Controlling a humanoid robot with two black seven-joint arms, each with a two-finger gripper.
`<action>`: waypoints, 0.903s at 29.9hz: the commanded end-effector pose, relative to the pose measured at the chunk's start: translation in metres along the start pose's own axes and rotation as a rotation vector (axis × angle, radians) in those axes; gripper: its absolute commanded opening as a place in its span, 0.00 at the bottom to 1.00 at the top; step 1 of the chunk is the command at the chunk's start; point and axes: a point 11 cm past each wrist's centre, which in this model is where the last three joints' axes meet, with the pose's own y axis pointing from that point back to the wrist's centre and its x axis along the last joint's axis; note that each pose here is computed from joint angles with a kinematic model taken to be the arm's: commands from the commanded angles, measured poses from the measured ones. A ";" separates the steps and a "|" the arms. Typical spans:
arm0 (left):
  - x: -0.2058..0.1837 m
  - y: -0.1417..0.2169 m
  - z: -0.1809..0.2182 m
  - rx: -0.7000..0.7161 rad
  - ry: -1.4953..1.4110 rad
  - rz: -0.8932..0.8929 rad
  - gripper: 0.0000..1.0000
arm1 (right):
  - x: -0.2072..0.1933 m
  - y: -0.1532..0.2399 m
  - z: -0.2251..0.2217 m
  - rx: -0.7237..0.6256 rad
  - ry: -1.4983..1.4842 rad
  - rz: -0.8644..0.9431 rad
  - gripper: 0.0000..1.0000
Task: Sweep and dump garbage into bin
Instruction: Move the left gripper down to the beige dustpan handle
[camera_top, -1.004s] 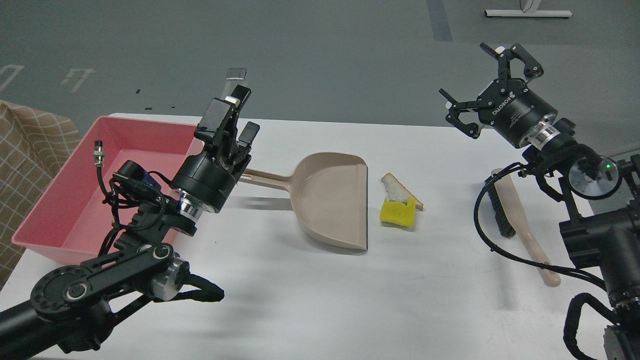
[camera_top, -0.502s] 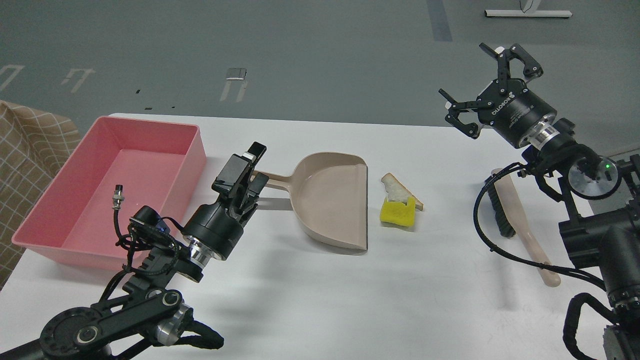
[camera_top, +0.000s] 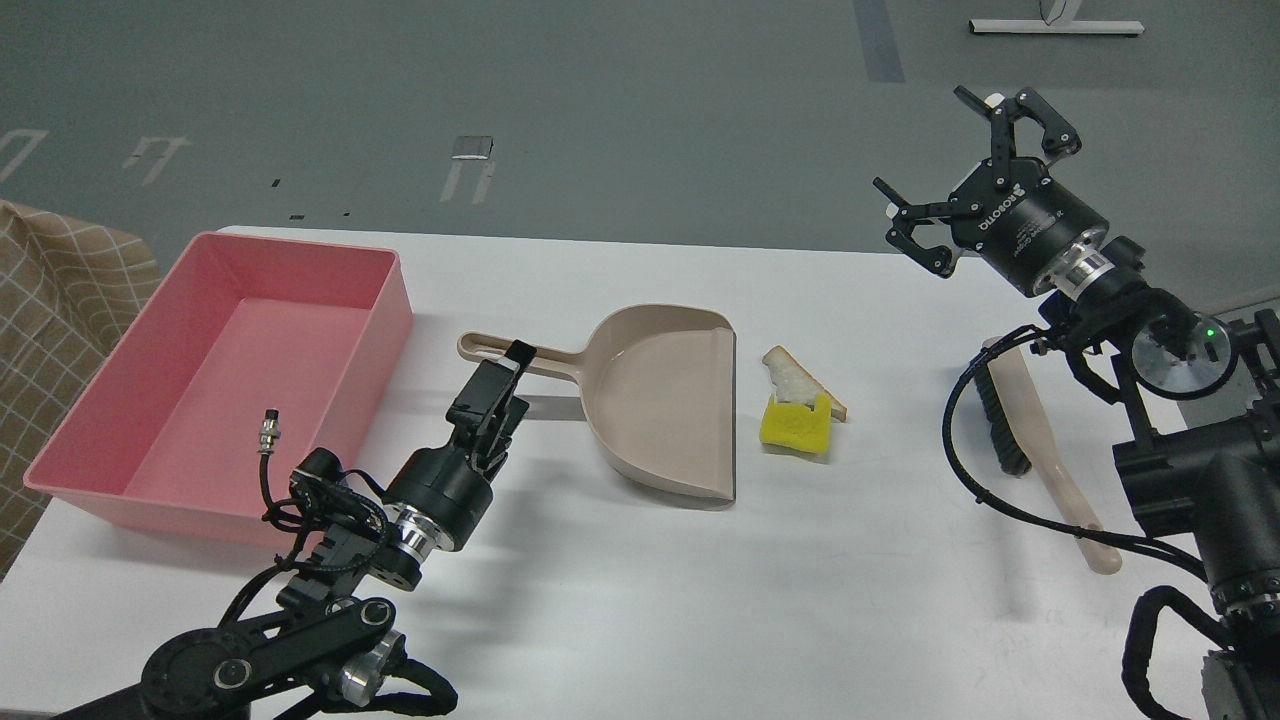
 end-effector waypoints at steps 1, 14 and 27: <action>0.001 -0.006 -0.008 0.014 -0.010 0.015 0.97 | 0.000 0.000 0.000 0.000 -0.001 0.001 1.00; 0.015 -0.021 -0.026 0.048 -0.070 0.065 0.97 | 0.000 0.000 0.000 0.000 0.000 0.000 1.00; 0.022 -0.040 -0.034 0.065 -0.110 0.101 0.96 | -0.002 -0.001 0.003 -0.002 -0.006 -0.005 1.00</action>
